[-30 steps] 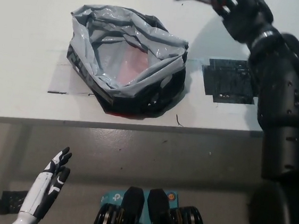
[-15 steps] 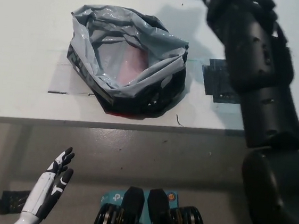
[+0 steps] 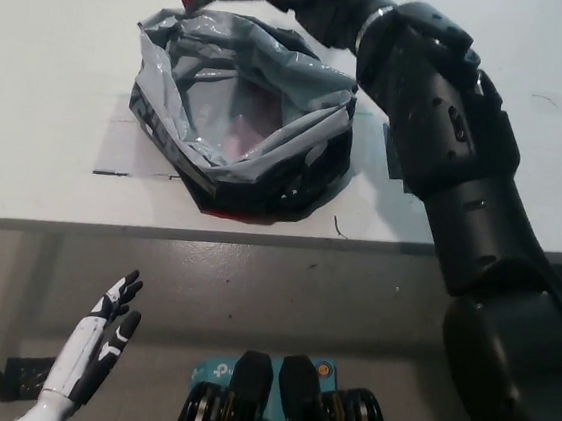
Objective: The robot uses its right hand to pick up a bag of coffee beans and puts it in the black plastic bag, then the robot grabs the top of the bag and lifts it.
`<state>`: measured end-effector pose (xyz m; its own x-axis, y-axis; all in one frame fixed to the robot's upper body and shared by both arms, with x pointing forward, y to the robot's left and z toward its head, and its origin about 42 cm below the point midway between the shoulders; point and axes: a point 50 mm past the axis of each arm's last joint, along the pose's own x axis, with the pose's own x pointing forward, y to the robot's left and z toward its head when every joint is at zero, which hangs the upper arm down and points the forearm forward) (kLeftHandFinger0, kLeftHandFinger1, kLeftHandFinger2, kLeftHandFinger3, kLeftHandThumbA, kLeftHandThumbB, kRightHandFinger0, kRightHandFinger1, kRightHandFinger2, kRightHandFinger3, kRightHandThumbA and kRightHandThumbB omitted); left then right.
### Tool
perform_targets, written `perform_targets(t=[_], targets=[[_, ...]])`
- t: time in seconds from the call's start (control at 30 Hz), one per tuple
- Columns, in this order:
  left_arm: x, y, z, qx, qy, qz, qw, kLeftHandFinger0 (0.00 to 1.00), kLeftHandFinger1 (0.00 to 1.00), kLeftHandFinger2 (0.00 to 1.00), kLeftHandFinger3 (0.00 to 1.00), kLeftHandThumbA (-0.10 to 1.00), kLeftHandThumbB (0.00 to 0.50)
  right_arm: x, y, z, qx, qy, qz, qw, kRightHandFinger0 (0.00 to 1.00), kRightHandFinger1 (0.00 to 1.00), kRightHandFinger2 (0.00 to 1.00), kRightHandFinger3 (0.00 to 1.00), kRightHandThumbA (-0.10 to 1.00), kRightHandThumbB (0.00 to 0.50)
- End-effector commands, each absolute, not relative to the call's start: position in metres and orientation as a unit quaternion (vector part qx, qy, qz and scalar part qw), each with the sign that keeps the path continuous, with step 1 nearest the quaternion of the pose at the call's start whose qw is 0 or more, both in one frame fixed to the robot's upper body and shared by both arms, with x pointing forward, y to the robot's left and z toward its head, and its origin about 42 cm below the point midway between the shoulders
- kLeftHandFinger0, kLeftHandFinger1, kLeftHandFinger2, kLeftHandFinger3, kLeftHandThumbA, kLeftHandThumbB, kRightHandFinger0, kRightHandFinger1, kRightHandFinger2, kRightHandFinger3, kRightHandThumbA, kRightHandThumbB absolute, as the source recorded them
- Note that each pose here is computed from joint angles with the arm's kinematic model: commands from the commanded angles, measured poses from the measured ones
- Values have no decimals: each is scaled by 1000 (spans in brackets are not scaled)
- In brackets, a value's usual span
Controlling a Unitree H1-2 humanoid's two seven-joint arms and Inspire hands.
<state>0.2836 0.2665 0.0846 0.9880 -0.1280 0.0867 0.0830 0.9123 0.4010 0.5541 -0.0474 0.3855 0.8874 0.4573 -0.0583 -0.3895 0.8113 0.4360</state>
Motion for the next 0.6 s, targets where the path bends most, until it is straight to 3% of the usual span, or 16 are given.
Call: perform_targets(t=[0.0,0.27,0.57], targets=[[289,268,97,207,-80,-59,973,1000,1000,1000,1000,1000,204,554,-47,406,190,40,254,948,0,335,690,833,-100,102],[291,267,100,207,-80,-57,973,1000,1000,1000,1000,1000,202,555,-50,396,152,50,249,955,0,295,663,806,-98,115],[293,267,101,205,-83,-62,973,1000,1000,1000,1000,1000,198,547,-42,380,85,51,247,964,0,415,810,782,-100,165]])
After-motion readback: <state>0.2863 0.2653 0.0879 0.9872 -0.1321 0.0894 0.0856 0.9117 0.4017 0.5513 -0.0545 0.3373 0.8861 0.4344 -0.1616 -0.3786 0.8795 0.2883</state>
